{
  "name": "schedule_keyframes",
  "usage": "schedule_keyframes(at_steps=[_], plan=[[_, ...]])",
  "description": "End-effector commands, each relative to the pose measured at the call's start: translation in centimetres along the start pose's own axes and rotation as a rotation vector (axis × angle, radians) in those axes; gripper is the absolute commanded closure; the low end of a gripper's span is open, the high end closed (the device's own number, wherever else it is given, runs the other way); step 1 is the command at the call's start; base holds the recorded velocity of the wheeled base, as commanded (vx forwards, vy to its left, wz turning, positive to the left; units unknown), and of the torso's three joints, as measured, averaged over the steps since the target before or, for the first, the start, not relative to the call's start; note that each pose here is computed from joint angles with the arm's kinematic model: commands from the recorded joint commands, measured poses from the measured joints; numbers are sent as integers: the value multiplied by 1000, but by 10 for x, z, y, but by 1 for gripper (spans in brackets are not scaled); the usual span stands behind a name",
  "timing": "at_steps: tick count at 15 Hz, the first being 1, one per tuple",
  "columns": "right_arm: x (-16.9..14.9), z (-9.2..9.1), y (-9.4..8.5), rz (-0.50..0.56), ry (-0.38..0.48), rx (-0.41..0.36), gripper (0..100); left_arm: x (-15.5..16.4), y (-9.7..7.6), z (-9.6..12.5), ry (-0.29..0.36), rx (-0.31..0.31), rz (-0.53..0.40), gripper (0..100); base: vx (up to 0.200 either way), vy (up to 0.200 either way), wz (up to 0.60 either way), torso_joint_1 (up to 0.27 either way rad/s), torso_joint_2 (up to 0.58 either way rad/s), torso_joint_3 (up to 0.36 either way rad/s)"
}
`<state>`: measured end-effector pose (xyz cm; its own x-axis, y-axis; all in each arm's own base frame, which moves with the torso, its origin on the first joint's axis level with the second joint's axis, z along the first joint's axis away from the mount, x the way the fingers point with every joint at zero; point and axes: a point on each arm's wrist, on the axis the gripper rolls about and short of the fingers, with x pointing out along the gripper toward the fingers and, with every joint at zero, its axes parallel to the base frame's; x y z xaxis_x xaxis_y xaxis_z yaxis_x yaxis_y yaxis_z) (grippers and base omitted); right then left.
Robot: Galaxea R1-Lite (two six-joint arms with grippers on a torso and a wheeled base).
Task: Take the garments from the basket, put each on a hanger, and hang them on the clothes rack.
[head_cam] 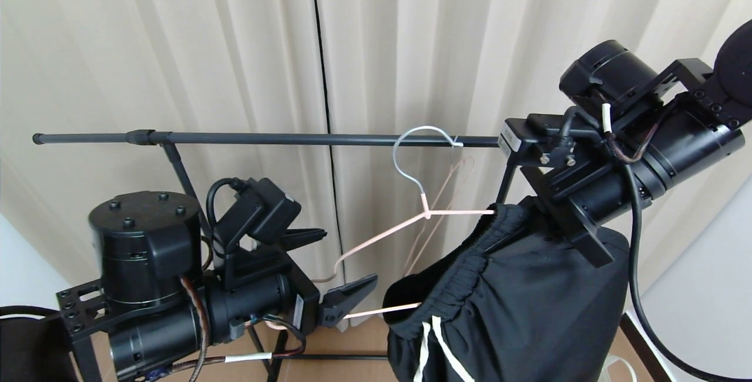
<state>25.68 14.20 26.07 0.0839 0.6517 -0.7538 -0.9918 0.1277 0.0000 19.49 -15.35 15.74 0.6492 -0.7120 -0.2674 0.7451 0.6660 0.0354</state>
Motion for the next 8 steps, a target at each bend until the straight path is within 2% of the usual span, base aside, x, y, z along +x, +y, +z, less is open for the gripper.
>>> schedule_keyframes(at_steps=[1,5,8], plan=[[-11,-3,8,-20,-8,-1,100,-16,3,0,-21,-3,21,0,0,0,0,0,0,0],[-18,-10,7,-64,22,24,100,-41,7,4,-77,-35,9,0,0,0,0,0,0,0],[-21,-10,7,-113,57,26,100,-51,14,-2,-71,-70,49,0,0,0,0,0,0,0]])
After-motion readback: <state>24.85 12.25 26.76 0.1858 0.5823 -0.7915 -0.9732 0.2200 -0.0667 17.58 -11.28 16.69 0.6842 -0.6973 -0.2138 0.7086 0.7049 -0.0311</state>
